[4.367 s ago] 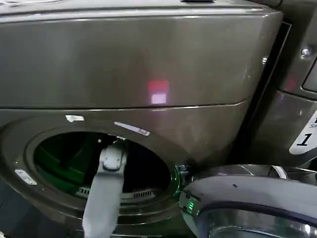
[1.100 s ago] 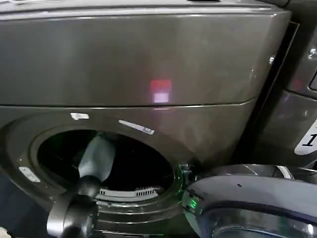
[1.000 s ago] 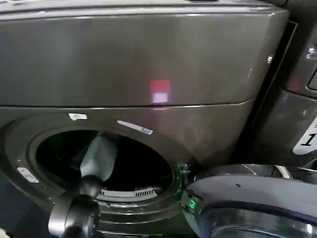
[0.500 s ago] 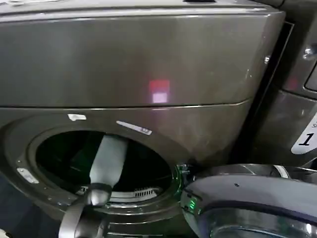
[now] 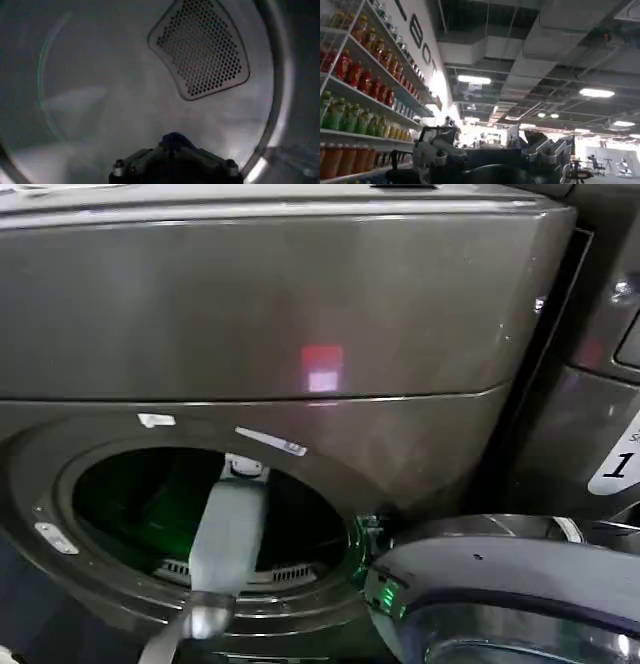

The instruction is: Grasp the clothes from the dryer.

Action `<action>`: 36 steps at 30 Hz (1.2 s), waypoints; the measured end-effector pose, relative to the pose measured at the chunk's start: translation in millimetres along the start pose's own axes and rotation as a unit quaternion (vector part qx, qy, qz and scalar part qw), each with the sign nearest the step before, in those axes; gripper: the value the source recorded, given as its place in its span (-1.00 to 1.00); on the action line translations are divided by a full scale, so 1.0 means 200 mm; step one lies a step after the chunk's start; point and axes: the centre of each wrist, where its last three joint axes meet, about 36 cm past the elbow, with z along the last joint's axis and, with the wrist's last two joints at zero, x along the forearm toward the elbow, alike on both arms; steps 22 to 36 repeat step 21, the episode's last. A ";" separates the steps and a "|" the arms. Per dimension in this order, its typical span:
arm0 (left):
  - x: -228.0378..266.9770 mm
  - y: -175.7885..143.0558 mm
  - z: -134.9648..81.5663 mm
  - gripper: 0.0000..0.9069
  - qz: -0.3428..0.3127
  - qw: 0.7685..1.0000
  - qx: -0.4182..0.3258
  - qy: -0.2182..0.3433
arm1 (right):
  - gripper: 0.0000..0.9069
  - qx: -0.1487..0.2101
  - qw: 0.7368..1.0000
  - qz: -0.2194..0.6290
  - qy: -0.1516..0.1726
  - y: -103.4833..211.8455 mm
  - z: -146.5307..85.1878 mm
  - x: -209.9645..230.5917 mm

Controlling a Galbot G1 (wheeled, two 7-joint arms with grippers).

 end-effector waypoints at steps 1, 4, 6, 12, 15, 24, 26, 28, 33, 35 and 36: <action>0.00 0.00 0.00 -1.00 -0.002 1.000 0.003 0.000 | 1.00 -0.001 1.000 -0.001 -0.001 0.00 0.00 0.00; 0.01 0.01 0.01 -1.00 -0.009 1.000 0.008 0.001 | 1.00 -0.003 1.000 -0.003 0.001 0.01 0.00 0.01; 0.01 0.02 0.01 -1.00 -0.012 1.000 0.011 0.002 | 1.00 -0.004 1.000 -0.004 0.003 0.01 -0.01 0.01; 0.03 0.03 0.03 -1.00 -0.018 1.000 0.013 0.004 | 1.00 -0.008 1.000 -0.009 0.006 0.03 -0.04 0.01; 0.03 0.04 0.04 -1.00 -0.019 1.000 0.013 0.006 | 1.00 -0.008 1.000 -0.009 0.008 0.03 -0.04 0.01; 0.05 0.04 0.04 -1.00 -0.016 1.000 0.013 0.005 | 1.00 -0.009 1.000 -0.010 0.008 0.03 -0.05 0.01; 0.05 0.04 0.04 -1.00 -0.016 1.000 0.013 0.005 | 1.00 -0.009 1.000 -0.010 0.008 0.03 -0.05 0.01; 0.05 0.04 0.04 -1.00 -0.016 1.000 0.013 0.005 | 1.00 -0.009 1.000 -0.010 0.008 0.03 -0.05 0.01; 0.05 0.04 0.04 -1.00 -0.016 1.000 0.013 0.005 | 1.00 -0.009 1.000 -0.010 0.008 0.03 -0.05 0.01; 0.05 0.04 0.04 -1.00 -0.016 1.000 0.013 0.005 | 1.00 -0.009 1.000 -0.010 0.008 0.03 -0.05 0.01; 0.05 0.04 0.04 -1.00 -0.016 1.000 0.013 0.005 | 1.00 -0.009 1.000 -0.010 0.008 0.03 -0.05 0.01</action>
